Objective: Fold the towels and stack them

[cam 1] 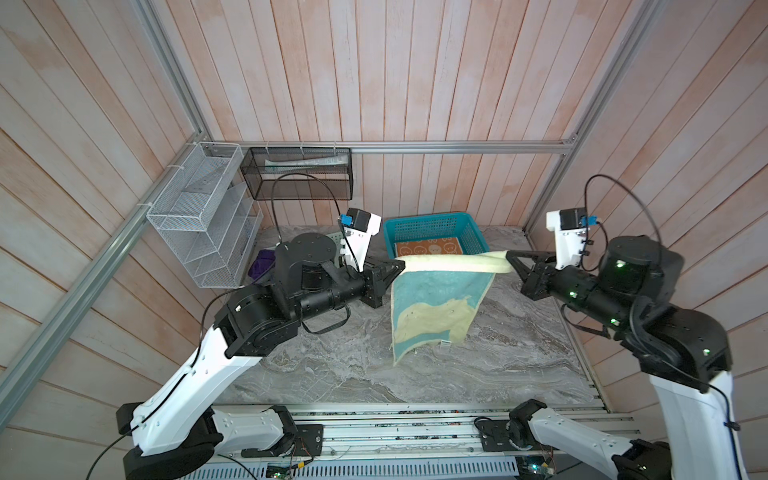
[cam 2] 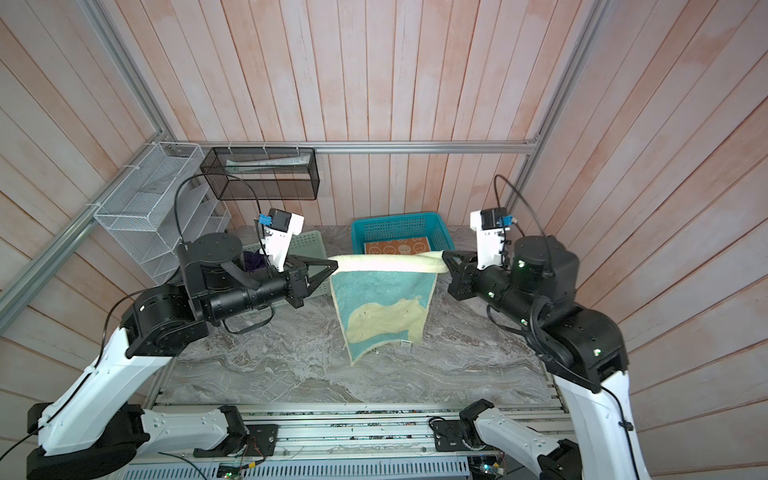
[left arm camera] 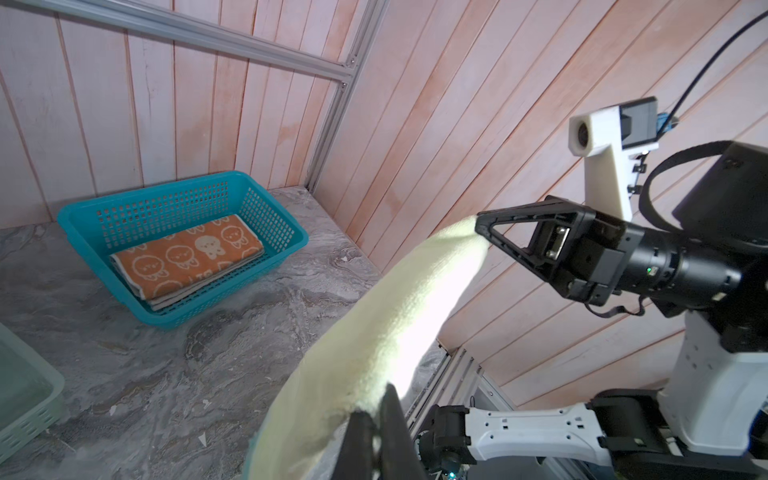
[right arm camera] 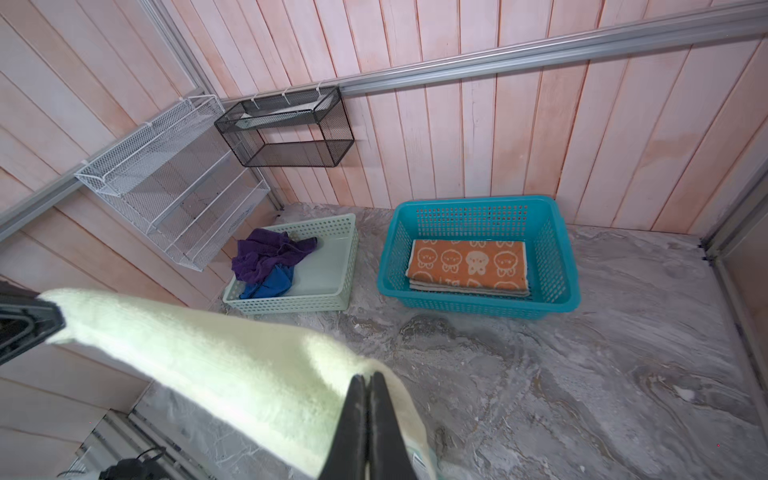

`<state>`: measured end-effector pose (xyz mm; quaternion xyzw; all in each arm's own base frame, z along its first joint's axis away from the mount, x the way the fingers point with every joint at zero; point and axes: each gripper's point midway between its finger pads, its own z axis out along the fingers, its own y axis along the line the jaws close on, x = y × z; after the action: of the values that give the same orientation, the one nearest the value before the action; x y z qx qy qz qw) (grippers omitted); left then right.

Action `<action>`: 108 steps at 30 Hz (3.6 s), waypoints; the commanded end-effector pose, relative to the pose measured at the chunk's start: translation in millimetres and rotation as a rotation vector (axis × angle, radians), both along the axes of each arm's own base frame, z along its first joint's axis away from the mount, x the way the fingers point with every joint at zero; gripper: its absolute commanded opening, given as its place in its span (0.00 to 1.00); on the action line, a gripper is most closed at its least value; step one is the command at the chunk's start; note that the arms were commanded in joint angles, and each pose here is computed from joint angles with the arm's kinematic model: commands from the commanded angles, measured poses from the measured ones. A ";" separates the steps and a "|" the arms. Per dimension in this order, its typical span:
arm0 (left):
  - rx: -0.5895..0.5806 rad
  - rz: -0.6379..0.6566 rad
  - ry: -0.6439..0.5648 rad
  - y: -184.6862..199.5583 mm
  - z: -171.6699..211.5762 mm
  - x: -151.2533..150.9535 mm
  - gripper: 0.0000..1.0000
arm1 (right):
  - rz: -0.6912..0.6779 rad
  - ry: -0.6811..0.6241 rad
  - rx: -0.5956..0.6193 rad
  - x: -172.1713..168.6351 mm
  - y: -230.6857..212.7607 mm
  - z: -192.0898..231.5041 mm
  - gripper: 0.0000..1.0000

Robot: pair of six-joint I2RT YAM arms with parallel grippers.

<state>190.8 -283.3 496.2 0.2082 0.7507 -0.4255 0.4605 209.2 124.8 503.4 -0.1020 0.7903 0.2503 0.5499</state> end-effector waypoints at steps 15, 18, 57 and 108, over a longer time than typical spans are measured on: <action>0.148 0.047 0.236 24.2 -54.5 92.6 0.00 | -0.038 0.202 -0.238 70.6 21.3 -95.4 0.00; 0.151 0.094 0.286 37.6 -88.4 140.2 0.00 | -0.029 0.263 -0.280 111.6 32.9 -134.9 0.00; 0.156 0.176 0.761 72.6 -443.7 96.0 0.00 | 0.244 0.773 -0.156 36.4 122.4 -451.0 0.00; 0.172 0.238 0.596 77.5 -311.6 161.4 0.00 | 0.143 0.623 -0.172 131.8 86.1 -316.4 0.00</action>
<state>369.0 -208.9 197.4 0.0237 0.9000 -0.3409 0.2708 363.0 215.9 196.2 -0.1257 0.9228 0.2296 0.2829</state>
